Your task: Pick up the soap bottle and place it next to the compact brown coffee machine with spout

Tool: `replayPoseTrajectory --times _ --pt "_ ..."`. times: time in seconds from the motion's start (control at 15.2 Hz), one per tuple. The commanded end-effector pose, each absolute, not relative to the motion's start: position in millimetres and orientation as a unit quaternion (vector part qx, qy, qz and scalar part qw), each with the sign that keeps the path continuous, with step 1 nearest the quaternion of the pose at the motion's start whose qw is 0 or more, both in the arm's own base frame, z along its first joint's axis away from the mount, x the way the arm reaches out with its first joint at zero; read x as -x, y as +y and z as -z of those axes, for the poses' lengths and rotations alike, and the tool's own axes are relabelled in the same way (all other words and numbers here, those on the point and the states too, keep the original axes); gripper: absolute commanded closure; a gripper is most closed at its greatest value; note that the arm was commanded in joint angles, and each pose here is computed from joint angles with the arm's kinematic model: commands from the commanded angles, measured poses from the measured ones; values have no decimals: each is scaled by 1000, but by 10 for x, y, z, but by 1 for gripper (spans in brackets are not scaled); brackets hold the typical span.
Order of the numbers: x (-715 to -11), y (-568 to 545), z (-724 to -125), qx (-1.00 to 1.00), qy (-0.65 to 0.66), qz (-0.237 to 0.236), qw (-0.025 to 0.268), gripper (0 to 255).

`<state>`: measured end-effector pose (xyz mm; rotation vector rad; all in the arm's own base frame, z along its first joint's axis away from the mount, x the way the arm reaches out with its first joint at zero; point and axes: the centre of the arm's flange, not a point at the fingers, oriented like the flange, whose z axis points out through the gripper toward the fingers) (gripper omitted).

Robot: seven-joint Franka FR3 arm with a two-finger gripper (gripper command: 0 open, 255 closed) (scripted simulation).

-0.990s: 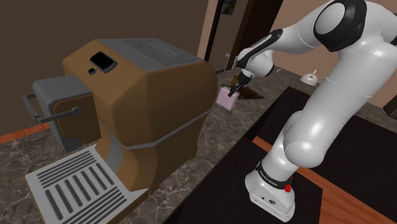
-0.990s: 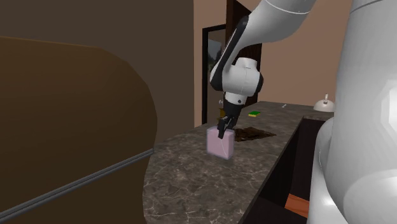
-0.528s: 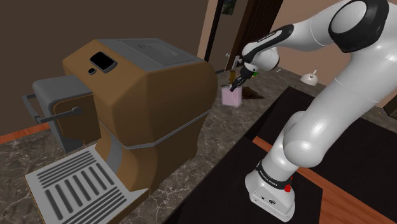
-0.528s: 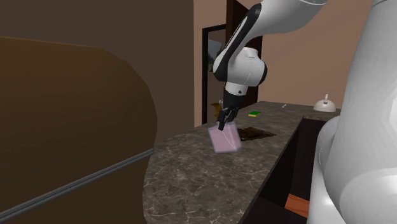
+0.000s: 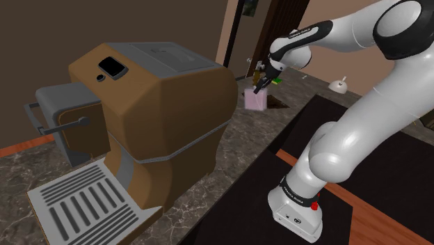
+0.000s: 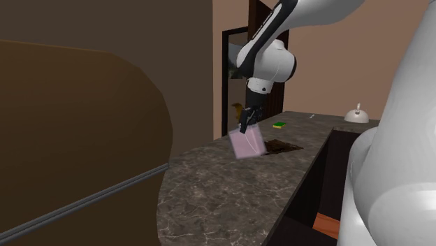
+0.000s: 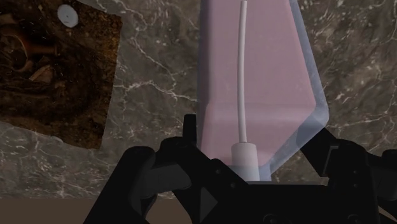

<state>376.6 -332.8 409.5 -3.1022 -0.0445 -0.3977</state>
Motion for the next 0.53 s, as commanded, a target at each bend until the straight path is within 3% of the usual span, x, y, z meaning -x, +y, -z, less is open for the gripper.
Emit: replayPoseTrajectory --times 0.0,0.46 --pt "-3760 -3326 -4207 992 -14 127 7 255" --pt "-3760 -3326 -4577 992 -14 127 7 255"
